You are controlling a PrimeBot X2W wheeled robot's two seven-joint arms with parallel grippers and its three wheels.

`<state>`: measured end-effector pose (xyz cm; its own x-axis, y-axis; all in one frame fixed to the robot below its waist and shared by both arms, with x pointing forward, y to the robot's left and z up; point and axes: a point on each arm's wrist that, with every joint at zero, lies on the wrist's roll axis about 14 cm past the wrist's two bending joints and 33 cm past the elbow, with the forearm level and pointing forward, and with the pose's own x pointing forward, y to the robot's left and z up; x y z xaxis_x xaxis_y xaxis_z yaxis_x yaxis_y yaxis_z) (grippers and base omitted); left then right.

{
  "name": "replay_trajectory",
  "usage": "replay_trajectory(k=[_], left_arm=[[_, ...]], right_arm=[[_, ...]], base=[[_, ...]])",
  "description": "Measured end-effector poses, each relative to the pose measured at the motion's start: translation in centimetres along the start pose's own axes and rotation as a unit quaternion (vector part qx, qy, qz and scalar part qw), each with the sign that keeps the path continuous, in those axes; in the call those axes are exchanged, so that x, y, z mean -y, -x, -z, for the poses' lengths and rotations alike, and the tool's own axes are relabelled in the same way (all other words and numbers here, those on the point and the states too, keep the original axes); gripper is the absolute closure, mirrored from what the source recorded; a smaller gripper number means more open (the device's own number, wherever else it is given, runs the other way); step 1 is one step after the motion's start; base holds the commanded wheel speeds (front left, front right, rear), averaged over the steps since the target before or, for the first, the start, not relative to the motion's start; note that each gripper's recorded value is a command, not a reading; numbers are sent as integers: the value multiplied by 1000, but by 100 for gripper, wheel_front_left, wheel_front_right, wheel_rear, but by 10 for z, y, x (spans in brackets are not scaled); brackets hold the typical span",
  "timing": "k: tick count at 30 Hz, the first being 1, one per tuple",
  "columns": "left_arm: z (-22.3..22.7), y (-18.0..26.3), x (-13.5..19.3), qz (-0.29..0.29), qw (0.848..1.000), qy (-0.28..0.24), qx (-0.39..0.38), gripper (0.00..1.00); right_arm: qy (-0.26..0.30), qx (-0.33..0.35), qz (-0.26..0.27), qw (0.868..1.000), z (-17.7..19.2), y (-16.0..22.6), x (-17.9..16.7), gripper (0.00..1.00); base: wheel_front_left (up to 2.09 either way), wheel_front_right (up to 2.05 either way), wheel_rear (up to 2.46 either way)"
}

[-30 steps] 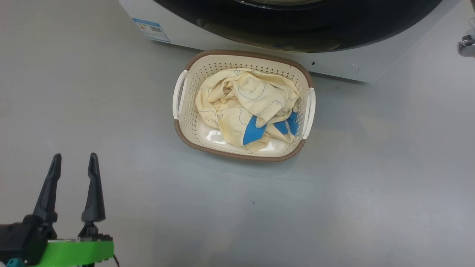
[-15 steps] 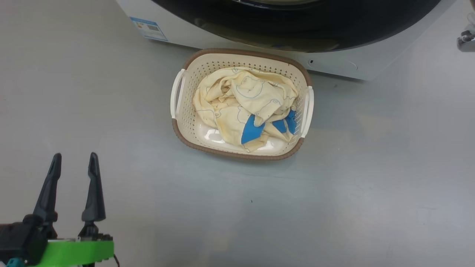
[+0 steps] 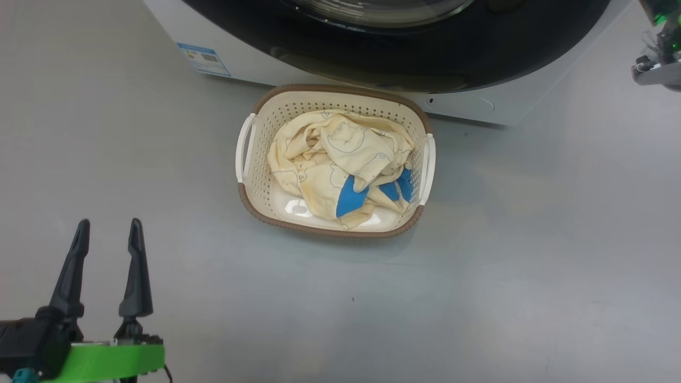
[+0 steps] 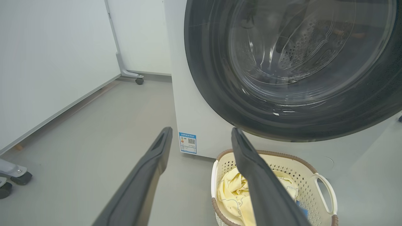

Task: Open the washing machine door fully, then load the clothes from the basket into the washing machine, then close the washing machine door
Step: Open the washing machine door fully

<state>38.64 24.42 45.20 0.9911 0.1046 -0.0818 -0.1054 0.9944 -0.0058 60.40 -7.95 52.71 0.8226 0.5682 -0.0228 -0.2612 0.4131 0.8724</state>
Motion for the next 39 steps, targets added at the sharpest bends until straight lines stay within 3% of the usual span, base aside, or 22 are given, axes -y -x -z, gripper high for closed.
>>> replay_trajectory(k=[29,39], left_arm=[[-11,4,6,11,1000,3,15,0],[-10,3,5,10,1000,4,14,0]], right_arm=[[2,-24,-6,1000,16,6,-14,100],[-4,-61,-26,998,41,1,-26,100]], base=[[0,0,0],[0,0,0]])
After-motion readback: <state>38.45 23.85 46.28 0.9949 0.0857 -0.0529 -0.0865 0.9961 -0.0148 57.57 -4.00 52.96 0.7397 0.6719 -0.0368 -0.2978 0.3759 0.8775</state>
